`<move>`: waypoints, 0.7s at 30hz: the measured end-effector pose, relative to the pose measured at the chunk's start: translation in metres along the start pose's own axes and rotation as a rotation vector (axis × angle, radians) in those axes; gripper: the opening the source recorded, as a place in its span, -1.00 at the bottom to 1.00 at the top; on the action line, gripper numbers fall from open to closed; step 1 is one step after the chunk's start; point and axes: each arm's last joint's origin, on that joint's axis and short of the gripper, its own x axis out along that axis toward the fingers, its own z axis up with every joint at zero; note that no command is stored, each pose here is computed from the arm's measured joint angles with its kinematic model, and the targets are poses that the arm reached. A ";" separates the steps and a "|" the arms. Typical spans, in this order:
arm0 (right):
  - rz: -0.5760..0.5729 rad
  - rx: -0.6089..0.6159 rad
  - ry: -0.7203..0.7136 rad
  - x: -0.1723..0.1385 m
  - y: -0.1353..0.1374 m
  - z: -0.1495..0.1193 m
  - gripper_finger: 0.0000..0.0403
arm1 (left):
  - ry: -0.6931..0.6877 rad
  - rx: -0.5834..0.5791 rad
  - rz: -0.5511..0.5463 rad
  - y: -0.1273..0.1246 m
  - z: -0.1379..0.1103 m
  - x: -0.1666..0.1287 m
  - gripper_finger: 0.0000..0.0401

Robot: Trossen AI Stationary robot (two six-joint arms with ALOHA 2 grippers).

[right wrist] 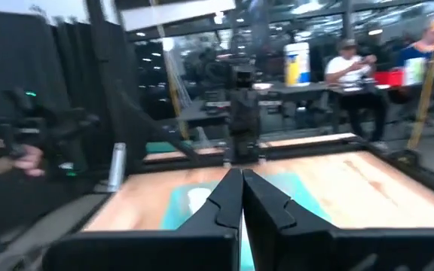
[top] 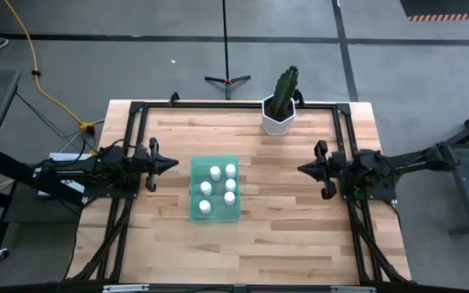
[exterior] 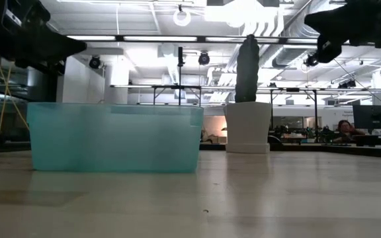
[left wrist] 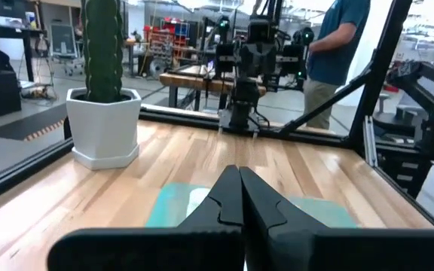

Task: Pick and place pill bottles into a basket
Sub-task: Return to Home Position

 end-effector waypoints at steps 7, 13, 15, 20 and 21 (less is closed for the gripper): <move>0.016 -0.131 -0.077 -0.009 0.004 0.004 -0.99 | 0.013 0.047 0.034 0.001 -0.001 0.000 -0.89; 0.035 -0.122 -0.101 -0.012 -0.003 -0.019 -1.00 | 0.019 0.058 0.064 0.002 -0.002 0.000 -0.89; 0.023 -0.126 -0.107 -0.012 -0.006 -0.018 -1.00 | 0.019 0.073 0.064 0.002 -0.002 0.000 -0.88; 0.013 -0.162 -0.112 -0.013 -0.014 -0.017 -1.00 | 0.019 0.064 0.055 0.002 -0.002 0.000 -0.89; 0.011 -0.151 -0.109 -0.013 -0.016 -0.017 -1.00 | 0.019 0.058 0.044 0.001 -0.002 0.000 -0.89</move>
